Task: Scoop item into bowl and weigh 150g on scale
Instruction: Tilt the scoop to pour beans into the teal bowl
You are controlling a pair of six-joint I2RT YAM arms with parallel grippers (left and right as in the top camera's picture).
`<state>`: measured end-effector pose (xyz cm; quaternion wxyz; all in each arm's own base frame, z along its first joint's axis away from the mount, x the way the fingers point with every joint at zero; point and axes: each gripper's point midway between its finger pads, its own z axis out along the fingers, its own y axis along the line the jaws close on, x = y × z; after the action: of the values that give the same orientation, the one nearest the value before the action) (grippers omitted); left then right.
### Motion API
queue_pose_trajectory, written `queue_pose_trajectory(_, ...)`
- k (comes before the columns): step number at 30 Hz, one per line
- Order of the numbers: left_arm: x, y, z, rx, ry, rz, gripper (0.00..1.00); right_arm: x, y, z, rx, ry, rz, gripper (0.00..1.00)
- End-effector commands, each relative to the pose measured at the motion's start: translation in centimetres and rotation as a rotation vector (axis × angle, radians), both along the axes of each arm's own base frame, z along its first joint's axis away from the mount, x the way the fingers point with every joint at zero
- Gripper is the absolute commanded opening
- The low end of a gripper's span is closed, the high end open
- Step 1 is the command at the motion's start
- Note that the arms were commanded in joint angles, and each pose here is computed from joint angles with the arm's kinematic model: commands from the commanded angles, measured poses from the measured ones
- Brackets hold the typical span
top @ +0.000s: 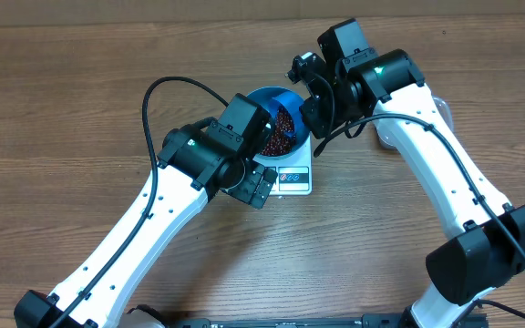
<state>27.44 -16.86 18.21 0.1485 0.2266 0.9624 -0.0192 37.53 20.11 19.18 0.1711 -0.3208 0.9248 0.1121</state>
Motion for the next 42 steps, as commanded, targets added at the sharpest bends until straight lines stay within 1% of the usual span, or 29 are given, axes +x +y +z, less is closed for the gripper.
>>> queue_pose_trajectory(1, 0.0, 0.0, 0.0, -0.011, 0.007, 0.018, 1.0, 0.1, 0.3, 3.3, -0.038, -0.124, -0.001, 0.04)
queue_pose_trajectory(4, 0.0, 0.0, 0.0, -0.011, 0.007, 0.018, 1.0, 0.2, 0.2, 3.3, -0.128, -0.171, -0.005, 0.04)
queue_pose_trajectory(7, 0.0, 0.0, 0.0, -0.011, 0.007, 0.018, 1.0, 0.3, 0.5, 3.4, -0.154, -0.198, -0.001, 0.04)
queue_pose_trajectory(37, 0.0, 0.0, 0.0, -0.011, 0.007, 0.018, 1.0, -0.2, 1.4, 4.2, -0.163, -0.233, 0.028, 0.04)
queue_pose_trajectory(40, 0.0, 0.0, 0.0, -0.01, 0.007, 0.018, 1.0, -0.7, 1.6, 4.2, -0.185, -0.24, 0.088, 0.04)
queue_pose_trajectory(42, 0.0, 0.0, 0.0, -0.01, 0.007, 0.018, 1.0, -0.1, 1.5, 4.6, -0.187, -0.27, 0.056, 0.04)
